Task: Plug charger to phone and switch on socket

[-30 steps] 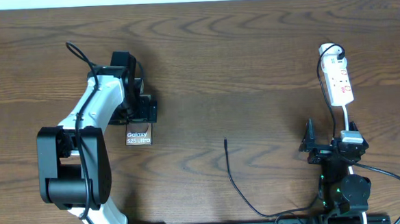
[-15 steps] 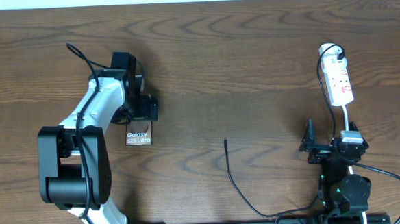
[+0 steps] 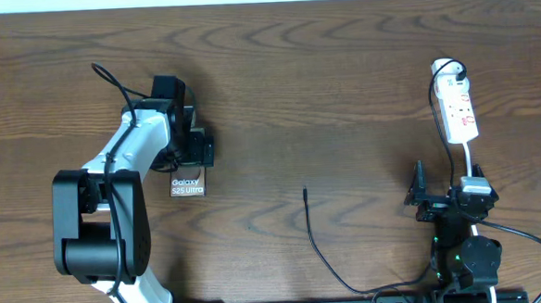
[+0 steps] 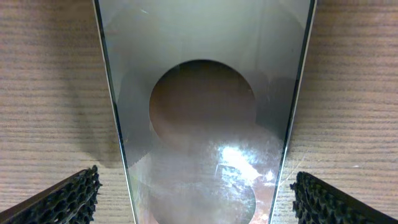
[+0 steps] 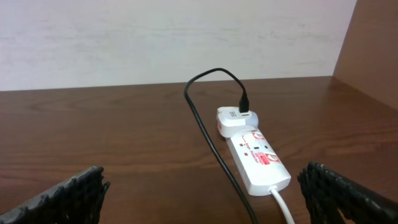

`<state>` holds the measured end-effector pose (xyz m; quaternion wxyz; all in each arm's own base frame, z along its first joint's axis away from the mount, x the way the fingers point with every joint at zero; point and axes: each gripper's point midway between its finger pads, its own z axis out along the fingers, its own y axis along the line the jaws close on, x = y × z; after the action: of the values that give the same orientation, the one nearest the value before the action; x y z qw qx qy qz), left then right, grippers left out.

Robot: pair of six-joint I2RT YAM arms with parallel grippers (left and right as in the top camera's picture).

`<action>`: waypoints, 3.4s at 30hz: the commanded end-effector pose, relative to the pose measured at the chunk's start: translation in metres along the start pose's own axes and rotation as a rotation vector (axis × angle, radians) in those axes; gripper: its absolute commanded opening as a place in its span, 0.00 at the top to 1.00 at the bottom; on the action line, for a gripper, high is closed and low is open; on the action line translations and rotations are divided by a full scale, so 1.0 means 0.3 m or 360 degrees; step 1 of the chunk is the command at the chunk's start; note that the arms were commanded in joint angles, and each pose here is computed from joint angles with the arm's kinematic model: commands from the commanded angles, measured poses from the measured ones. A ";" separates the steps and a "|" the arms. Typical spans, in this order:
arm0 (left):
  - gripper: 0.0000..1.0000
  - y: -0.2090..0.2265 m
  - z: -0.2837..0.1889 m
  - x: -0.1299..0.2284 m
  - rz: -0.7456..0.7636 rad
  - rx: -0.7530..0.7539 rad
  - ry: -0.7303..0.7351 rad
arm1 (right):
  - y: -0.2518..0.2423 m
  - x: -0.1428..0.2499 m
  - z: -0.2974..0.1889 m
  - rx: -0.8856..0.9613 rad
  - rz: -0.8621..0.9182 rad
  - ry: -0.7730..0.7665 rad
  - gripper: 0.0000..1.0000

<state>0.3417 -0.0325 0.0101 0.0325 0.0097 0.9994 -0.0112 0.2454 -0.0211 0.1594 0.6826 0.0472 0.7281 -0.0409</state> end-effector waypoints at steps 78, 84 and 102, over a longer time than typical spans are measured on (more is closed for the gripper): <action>0.02 0.008 0.090 0.061 -0.0034 -0.0004 0.0016 | -0.009 0.000 -0.001 0.0016 -0.0021 -0.0003 0.01; 0.02 0.008 0.090 0.061 -0.0034 -0.0004 0.0017 | -0.009 0.000 -0.001 0.0016 -0.0021 -0.0003 0.01; 0.02 0.008 0.090 0.061 -0.0034 -0.0004 0.0016 | -0.009 0.000 -0.001 0.0016 -0.0021 -0.0003 0.01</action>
<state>0.3407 -0.0298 -0.0040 0.0542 0.0075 0.9985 -0.0051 0.2454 -0.0211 0.1594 0.6826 0.0472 0.7281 -0.0409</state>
